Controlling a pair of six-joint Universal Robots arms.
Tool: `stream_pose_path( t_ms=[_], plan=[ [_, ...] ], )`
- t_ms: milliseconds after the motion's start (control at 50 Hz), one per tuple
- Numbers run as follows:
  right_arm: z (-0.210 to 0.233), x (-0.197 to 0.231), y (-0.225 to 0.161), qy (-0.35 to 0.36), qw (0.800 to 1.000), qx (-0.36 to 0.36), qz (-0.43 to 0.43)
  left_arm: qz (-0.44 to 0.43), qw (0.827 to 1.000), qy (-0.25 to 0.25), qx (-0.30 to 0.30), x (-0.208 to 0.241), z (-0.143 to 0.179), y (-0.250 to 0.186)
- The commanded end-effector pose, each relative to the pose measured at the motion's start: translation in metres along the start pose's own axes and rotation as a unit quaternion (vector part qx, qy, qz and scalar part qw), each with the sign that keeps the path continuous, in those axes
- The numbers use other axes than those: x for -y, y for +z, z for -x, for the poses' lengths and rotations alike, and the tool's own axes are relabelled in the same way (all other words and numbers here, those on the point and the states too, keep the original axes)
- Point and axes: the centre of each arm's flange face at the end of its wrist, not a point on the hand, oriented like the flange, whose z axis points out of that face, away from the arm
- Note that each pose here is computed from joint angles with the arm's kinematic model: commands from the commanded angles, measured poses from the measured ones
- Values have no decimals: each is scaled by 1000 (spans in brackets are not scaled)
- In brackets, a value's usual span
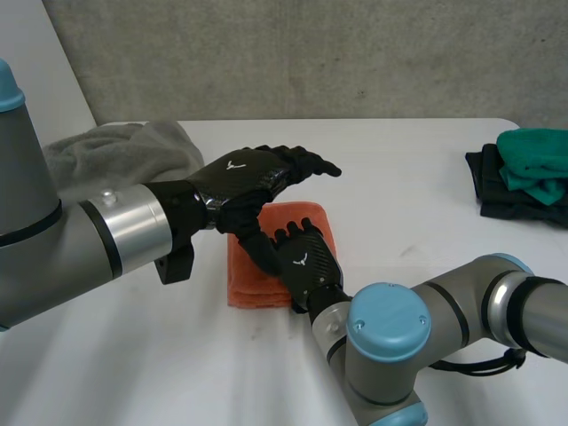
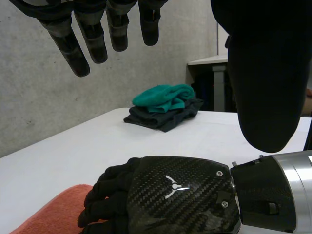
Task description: Fold the laundry.
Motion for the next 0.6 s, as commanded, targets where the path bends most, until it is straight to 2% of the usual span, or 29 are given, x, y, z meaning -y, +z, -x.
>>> stream_pose_path(
  t_ms=[20,420,600],
  plan=[
    [-1,-2,7,-1,1000,-4,-3,-7,1000,2,4,1,2,1],
    [-13,1,33,2,1000,-15,-24,-35,999,-6,22,6,12,5],
    [-48,23,51,18,997,-54,-52,-55,998,-7,35,18,20,2]
  ],
)
